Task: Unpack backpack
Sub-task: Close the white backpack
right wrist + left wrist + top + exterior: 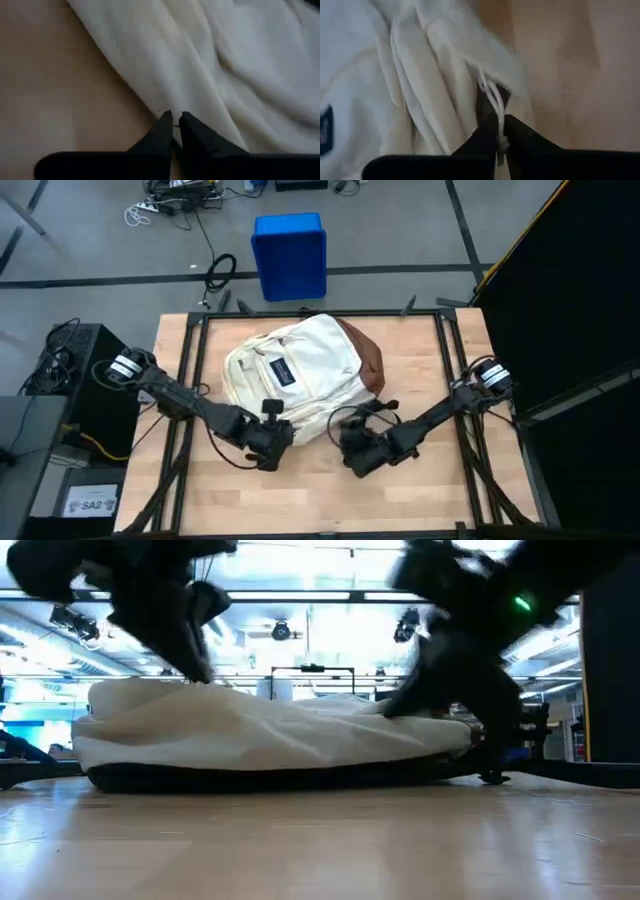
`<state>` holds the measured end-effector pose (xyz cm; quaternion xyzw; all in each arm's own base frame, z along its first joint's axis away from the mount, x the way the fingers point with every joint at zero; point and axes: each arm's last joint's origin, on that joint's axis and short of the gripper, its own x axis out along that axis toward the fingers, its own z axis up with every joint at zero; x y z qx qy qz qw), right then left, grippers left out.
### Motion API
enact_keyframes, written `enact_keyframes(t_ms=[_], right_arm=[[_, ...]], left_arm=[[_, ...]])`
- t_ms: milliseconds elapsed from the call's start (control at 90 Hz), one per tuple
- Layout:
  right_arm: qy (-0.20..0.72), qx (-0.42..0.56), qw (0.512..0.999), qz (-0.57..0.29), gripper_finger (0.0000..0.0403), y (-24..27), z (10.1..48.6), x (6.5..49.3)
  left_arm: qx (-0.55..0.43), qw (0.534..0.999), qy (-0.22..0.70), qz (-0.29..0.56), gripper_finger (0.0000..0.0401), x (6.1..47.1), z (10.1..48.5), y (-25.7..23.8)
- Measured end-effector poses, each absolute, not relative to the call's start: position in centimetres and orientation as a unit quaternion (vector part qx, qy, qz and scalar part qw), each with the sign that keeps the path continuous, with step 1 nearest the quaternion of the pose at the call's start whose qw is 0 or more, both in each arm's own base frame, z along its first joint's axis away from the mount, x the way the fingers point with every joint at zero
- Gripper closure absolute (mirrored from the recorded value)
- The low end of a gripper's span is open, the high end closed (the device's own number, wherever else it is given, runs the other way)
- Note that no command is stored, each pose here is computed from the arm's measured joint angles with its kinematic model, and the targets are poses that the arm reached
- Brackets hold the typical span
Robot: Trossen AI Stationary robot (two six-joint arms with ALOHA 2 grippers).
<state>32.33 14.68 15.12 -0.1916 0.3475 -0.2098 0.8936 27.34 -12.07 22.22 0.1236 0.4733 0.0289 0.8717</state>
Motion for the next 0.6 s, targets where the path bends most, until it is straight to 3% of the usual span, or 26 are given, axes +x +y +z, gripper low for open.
enact_keyframes(t_ms=[144,456,600], right_arm=[[0.303,-0.183,0.926,-0.132,0.0329,14.1,16.1,34.8],[0.26,-0.17,0.95,-0.042,0.0168,10.7,17.1,37.3],[0.271,-0.155,0.95,-0.03,0.013,9.7,16.9,37.6]], left_arm=[[0.133,0.882,0.452,0.016,0.0401,28.0,23.5,-12.3],[0.139,0.885,0.445,0.013,0.0401,28.1,23.8,-12.4],[0.137,0.889,0.437,0.014,0.0401,28.5,23.9,-12.1]])
